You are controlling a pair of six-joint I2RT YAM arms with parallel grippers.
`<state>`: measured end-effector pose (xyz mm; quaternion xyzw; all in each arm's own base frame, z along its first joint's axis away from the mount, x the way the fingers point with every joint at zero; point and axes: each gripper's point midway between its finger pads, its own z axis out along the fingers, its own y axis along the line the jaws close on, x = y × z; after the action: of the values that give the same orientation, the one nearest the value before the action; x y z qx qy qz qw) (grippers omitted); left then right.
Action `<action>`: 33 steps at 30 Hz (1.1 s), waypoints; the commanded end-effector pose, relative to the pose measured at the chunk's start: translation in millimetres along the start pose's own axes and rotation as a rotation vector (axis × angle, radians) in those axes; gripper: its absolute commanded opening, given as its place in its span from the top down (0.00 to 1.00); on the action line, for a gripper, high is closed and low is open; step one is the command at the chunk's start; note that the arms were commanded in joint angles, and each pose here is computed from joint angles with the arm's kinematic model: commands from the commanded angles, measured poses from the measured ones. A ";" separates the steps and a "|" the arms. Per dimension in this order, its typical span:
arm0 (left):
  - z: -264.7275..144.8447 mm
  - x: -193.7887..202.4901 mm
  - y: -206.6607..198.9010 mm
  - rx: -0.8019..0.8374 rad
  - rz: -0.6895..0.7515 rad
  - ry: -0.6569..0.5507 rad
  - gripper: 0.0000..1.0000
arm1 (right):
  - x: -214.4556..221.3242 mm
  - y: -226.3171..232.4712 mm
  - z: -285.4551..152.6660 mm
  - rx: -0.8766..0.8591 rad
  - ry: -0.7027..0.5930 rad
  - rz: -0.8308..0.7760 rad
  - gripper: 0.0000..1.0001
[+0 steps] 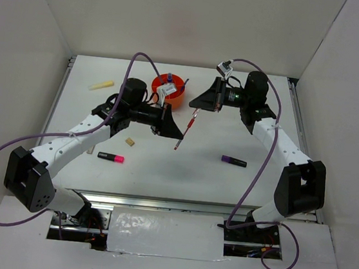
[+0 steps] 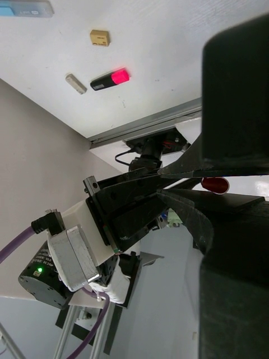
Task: Sort the stationery into containers
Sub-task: Close the pen cap on the pen.
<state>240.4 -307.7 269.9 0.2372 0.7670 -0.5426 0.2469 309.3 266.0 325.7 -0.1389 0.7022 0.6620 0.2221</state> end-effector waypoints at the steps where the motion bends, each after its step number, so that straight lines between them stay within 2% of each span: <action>1: -3.4 -9.6 -9.3 0.029 0.035 -0.028 1.00 | -2.5 8.7 -0.7 -0.034 0.004 -0.032 1.00; 25: -2.8 -16.9 -10.2 0.029 0.043 -0.035 1.00 | 13.5 5.8 11.7 0.018 0.052 -0.108 1.00; 33: -1.9 -24.3 -7.4 0.027 0.033 -0.052 1.00 | 37.6 0.4 23.0 0.033 0.084 -0.097 1.00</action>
<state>241.9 -304.2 262.0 0.2249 0.7783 -0.5382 0.2322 297.0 284.4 302.5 -0.1732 0.7202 0.6341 0.2220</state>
